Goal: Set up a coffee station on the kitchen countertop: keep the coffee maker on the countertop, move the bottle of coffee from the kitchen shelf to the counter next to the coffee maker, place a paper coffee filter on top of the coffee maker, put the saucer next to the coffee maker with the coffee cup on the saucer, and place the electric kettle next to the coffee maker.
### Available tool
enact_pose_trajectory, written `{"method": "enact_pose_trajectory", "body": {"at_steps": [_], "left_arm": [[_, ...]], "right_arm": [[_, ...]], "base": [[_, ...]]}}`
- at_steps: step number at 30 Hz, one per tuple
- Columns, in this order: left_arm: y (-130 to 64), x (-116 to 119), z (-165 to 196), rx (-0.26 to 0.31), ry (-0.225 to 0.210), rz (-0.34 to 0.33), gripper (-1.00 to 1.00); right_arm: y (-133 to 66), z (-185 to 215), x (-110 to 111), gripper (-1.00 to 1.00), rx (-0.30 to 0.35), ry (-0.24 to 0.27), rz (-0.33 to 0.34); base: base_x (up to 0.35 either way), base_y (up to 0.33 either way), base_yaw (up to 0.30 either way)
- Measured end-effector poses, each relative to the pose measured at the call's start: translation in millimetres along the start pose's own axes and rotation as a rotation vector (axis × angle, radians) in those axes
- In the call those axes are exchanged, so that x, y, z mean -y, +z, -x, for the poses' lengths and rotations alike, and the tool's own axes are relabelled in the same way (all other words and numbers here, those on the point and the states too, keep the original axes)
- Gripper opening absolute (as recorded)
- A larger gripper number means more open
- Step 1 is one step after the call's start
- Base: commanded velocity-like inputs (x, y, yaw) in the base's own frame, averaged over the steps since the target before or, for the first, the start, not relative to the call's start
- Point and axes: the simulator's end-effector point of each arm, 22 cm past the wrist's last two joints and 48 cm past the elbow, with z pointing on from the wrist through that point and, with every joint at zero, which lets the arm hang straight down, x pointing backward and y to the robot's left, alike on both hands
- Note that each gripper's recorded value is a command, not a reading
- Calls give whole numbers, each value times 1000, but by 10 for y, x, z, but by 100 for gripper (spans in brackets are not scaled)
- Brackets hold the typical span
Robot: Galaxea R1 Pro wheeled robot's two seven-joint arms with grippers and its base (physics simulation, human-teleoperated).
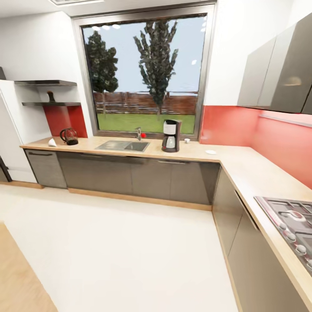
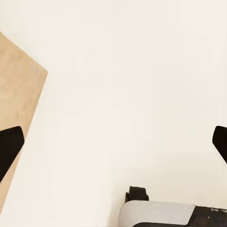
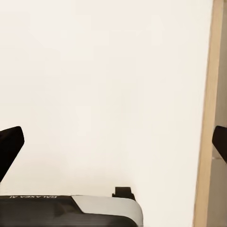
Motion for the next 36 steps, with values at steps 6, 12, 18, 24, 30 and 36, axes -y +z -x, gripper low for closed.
{"method": "enact_pose_trajectory", "body": {"at_steps": [6, 12, 18, 24, 30, 36], "left_arm": [[0, 0, 0, 0, 0, 0, 100], [0, -1, 0, 0, 0, 0, 100], [0, 0, 0, 0, 0, 0, 100], [0, 0, 0, 0, 0, 0, 100], [0, -1, 0, 0, 0, 0, 100], [0, 0, 0, 0, 0, 0, 100]], "right_arm": [[-8, -145, 5, 100, -30, 3, -1], [-10, -171, 6, 100, -36, 3, -1], [-10, -172, 6, 100, -36, 3, -1], [-10, -172, 6, 100, -36, 3, -1], [-10, -172, 6, 100, -36, 3, -1], [-10, -172, 6, 100, -36, 3, -1]], "base": [[334, 0, 0], [334, 0, 0], [334, 0, 0], [334, 0, 0], [334, 0, 0], [334, 0, 0]]}}
